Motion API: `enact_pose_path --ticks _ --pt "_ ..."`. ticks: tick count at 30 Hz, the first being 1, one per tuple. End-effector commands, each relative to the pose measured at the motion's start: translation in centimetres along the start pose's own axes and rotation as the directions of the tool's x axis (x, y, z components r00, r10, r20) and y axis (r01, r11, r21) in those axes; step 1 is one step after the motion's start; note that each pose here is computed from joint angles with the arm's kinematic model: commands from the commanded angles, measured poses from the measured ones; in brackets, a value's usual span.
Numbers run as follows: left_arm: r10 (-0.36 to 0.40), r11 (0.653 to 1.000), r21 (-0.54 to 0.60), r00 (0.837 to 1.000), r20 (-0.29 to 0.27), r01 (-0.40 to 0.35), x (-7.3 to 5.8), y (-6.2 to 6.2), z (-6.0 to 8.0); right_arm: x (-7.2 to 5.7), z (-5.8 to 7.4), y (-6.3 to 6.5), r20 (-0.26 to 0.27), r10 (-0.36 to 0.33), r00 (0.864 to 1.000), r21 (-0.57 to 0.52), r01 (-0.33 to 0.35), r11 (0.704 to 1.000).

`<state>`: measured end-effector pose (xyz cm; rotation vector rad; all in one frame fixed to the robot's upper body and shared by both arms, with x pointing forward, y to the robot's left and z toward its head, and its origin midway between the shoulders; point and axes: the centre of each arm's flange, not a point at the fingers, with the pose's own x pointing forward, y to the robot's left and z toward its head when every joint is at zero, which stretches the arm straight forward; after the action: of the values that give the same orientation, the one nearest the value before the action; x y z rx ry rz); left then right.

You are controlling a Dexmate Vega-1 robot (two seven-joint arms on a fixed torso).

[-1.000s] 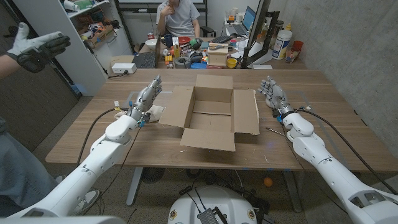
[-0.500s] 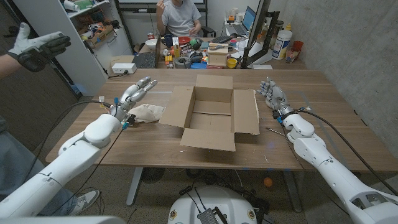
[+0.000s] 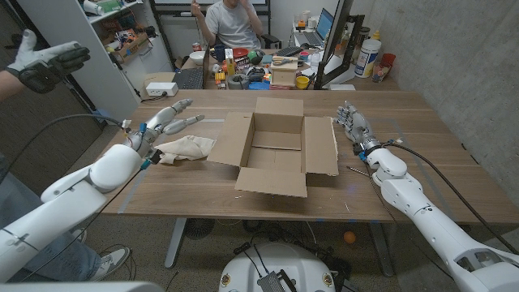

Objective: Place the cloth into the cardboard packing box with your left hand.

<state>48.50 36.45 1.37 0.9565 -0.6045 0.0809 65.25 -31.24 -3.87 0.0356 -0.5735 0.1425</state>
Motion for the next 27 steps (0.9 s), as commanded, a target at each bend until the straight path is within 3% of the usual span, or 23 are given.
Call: enact_pose_path --ticks 1,6,17,27 --pt "-0.112 0.977 0.185 0.993 0.035 0.104 -1.4 1.2 0.2 -0.7 0.6 1.2 0.003 -0.023 1.000 -0.023 0.023 0.999" --pt "-0.173 0.949 0.275 0.983 0.058 0.151 -1.9 1.8 0.2 -1.3 1.1 2.1 0.009 -0.039 0.999 -0.034 0.040 0.999" --pt "-0.230 0.885 0.436 0.967 0.107 0.162 -3.5 3.8 -0.5 -2.8 1.2 4.0 0.000 -0.073 0.997 -0.051 0.073 0.996" --pt "-0.232 0.763 0.621 0.973 0.000 0.182 -4.3 5.4 -2.7 -3.5 0.8 5.1 -0.018 -0.086 0.996 -0.064 0.085 0.994"
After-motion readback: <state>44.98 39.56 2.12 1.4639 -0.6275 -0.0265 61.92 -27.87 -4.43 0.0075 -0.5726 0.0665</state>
